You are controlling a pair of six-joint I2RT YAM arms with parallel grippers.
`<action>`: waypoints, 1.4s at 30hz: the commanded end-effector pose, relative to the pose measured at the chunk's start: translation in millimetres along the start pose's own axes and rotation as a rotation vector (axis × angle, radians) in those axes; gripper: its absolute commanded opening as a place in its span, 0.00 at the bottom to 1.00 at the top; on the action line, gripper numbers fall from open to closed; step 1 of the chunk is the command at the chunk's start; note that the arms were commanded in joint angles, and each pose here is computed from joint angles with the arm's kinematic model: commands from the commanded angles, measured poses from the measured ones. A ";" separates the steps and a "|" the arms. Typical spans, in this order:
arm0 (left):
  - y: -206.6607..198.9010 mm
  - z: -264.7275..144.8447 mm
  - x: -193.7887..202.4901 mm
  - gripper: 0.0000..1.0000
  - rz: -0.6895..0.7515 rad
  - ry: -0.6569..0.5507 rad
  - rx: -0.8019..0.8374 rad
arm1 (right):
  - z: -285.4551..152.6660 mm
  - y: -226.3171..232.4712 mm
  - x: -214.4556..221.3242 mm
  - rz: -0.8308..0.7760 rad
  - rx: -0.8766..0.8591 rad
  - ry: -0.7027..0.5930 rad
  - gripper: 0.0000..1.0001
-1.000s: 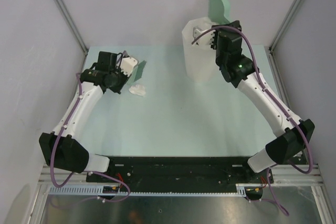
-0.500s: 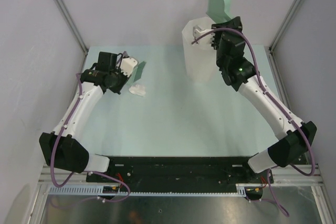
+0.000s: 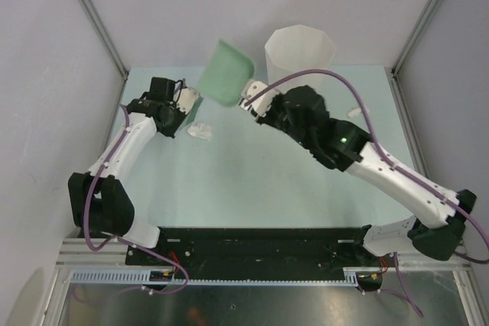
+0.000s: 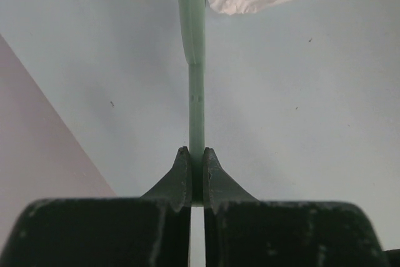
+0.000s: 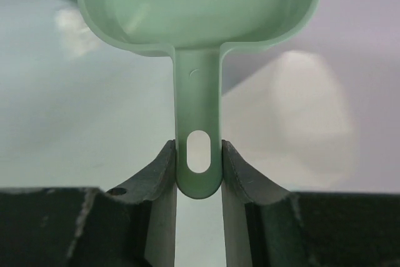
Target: Sweep away the paper scraps from the table
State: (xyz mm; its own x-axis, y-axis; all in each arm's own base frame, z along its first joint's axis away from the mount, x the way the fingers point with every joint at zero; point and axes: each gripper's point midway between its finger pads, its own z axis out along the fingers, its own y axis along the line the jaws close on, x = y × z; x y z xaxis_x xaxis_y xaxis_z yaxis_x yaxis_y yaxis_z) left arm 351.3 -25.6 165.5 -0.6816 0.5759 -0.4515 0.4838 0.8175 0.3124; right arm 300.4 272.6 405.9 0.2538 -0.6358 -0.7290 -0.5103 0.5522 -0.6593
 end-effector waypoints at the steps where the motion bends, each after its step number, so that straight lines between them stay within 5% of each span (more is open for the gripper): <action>1: 15.6 3.5 -0.2 0.00 -0.030 -0.008 -0.053 | 15.4 107.9 39.5 0.359 -0.315 0.163 0.00; 17: -7.9 38.0 12.4 0.00 -0.042 0.045 0.082 | 28.5 250.0 170.2 0.632 -0.585 0.675 0.00; 25: -55.9 43.0 13.0 0.00 -0.003 0.004 0.287 | 58.0 265.4 197.2 0.632 -0.531 0.711 0.00; 33: -136.3 -5.1 9.6 0.00 0.166 -0.135 0.568 | 74.0 263.3 207.6 0.599 -0.464 0.701 0.00; 42: -85.7 -27.3 1.1 0.00 0.081 -0.164 0.372 | 52.8 245.2 214.7 0.538 -0.386 0.706 0.00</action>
State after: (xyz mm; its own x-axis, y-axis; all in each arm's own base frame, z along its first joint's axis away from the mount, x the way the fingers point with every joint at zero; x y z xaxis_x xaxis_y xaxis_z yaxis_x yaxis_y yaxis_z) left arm 280.4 -109.1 131.3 -0.5599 0.6413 -0.5246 0.7613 0.6481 -0.0204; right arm 272.8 315.7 61.4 -0.6018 -0.6083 -0.5175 -0.7045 0.7095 -0.0147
